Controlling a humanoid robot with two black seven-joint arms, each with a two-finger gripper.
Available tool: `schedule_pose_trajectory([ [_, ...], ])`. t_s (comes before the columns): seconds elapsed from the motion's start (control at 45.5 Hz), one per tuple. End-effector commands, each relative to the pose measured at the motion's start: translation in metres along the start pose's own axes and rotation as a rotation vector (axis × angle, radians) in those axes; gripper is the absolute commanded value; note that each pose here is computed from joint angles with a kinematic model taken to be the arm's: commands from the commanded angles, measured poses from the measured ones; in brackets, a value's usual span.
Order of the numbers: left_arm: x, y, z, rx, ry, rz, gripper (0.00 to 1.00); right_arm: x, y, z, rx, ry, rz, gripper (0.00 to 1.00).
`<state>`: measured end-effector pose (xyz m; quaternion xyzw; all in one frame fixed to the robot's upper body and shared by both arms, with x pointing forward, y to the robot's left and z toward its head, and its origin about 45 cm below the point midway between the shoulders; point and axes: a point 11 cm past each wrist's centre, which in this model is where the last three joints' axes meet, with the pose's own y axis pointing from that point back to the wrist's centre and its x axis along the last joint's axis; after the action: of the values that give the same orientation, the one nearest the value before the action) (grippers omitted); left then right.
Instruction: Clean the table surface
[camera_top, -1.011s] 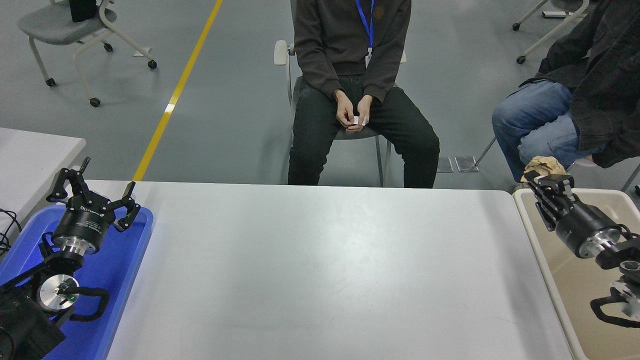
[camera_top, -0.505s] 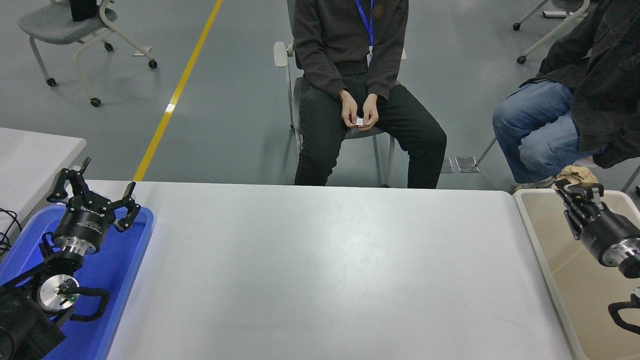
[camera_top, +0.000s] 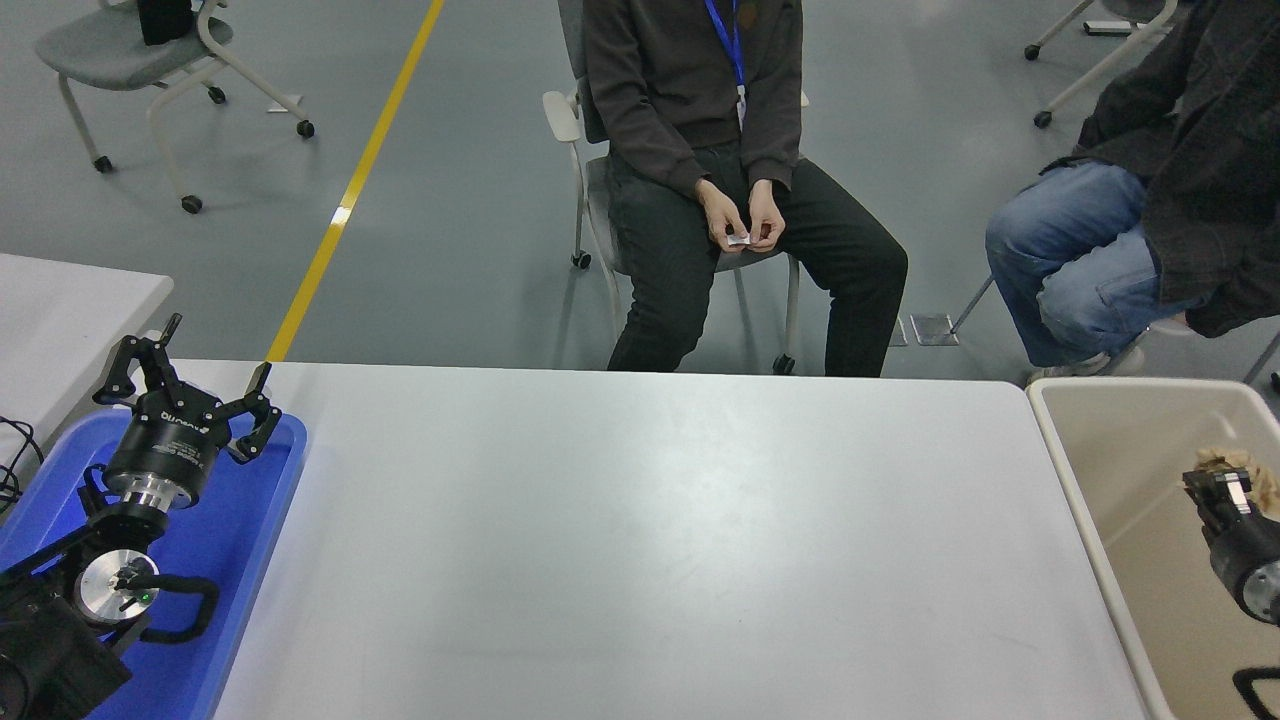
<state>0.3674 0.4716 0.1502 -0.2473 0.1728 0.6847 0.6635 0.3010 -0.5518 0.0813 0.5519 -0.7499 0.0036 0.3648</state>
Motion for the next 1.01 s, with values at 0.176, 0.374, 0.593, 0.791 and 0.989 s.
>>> schedule_pose_trajectory([
  [0.176,0.0,0.0,0.0,0.0,0.0,0.0,1.0,0.005,0.005,0.028,-0.153,0.024,0.075,0.0],
  [0.374,0.0,0.0,0.0,-0.001,0.0,0.0,1.0,0.001,0.004,0.027,-0.153,0.02,0.077,0.0],
  [0.593,0.0,0.0,0.0,-0.001,0.0,0.0,1.0,-0.007,0.001,0.022,-0.142,0.014,0.066,0.0],
  [0.791,0.0,0.0,0.0,-0.001,0.0,0.0,1.0,-0.009,0.0,0.018,-0.133,0.046,0.052,0.0],
  [0.989,0.0,0.0,0.0,0.0,0.0,0.0,1.0,-0.005,-0.002,0.013,-0.125,0.064,0.064,1.0],
])
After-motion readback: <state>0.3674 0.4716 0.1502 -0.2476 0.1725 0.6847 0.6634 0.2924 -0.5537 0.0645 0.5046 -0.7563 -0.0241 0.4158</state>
